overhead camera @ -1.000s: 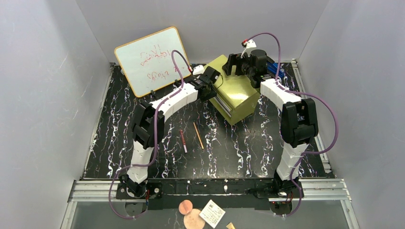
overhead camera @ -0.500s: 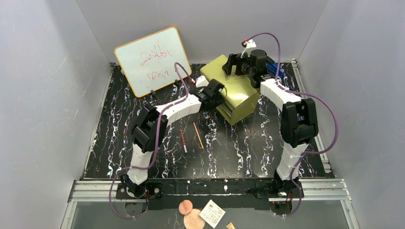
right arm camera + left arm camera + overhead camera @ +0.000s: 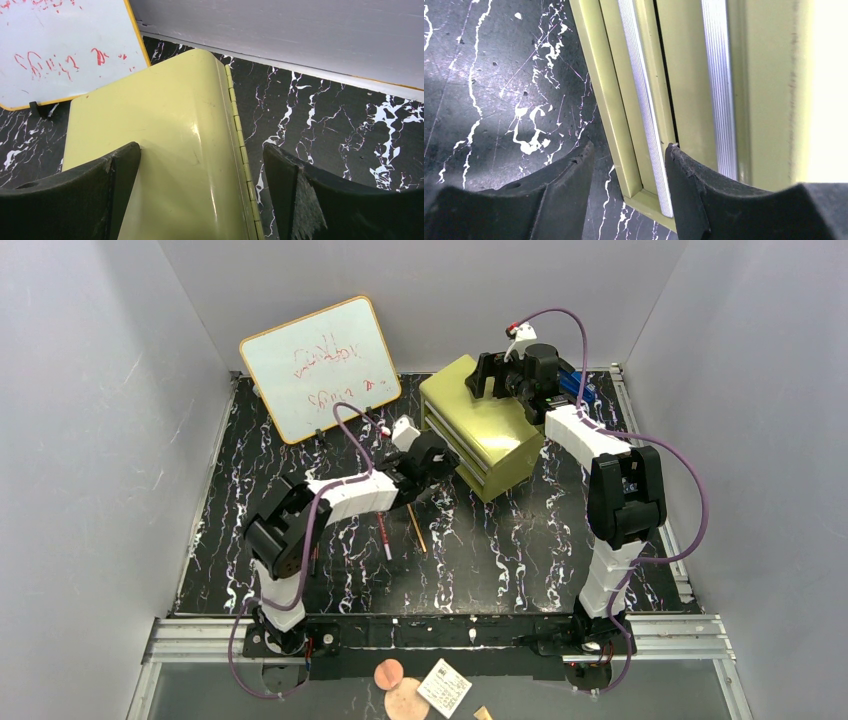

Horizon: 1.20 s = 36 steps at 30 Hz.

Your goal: Organize the makeup

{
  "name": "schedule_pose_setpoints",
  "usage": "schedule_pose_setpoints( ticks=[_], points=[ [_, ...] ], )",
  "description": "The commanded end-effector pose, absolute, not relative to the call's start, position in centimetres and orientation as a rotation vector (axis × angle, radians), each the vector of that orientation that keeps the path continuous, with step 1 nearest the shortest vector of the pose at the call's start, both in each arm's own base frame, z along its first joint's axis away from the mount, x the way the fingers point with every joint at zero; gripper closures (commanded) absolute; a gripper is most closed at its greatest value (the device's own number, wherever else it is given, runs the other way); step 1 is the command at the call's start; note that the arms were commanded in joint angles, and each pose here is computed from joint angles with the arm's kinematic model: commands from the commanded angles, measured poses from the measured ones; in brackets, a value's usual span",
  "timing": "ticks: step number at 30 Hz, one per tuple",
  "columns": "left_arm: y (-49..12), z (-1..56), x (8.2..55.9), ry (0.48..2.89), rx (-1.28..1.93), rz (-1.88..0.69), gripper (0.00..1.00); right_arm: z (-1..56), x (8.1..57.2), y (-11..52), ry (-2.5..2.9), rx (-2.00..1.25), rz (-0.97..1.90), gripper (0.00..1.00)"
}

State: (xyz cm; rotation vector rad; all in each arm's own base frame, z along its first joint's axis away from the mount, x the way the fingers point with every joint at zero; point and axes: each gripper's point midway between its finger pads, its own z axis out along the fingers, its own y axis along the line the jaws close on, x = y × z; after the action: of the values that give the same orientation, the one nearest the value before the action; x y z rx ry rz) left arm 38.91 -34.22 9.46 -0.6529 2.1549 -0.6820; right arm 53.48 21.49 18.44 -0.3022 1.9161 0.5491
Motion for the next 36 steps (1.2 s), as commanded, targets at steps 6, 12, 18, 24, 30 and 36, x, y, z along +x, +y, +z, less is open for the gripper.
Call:
schedule_pose_setpoints(
  ticks=[6,12,18,24,30,36],
  points=[
    [-32.6,13.5,39.6,1.857,-0.647,-0.921,0.47,-1.5,41.2,17.9,2.663,-0.354,0.449,0.01],
    [-32.4,12.9,39.4,1.775,-0.601,-1.064,0.47,-1.5,41.1,17.9,2.665,-0.357,0.447,0.01],
    [-33.1,13.4,39.8,1.670,-0.502,-1.235,0.42,-1.6,41.0,17.9,2.667,-0.359,0.446,0.01],
    [-34.1,12.2,41.1,1.696,-0.466,-1.282,0.47,-1.7,41.1,17.9,2.670,-0.359,0.442,0.01],
    [-34.6,11.6,42.0,1.706,-0.432,-1.294,0.52,-2.0,41.0,17.9,2.675,-0.363,0.440,0.01],
    [-35.6,10.9,42.9,1.723,-0.403,-1.338,0.53,-2.2,41.0,17.8,2.678,-0.369,0.436,0.01]
  ],
)
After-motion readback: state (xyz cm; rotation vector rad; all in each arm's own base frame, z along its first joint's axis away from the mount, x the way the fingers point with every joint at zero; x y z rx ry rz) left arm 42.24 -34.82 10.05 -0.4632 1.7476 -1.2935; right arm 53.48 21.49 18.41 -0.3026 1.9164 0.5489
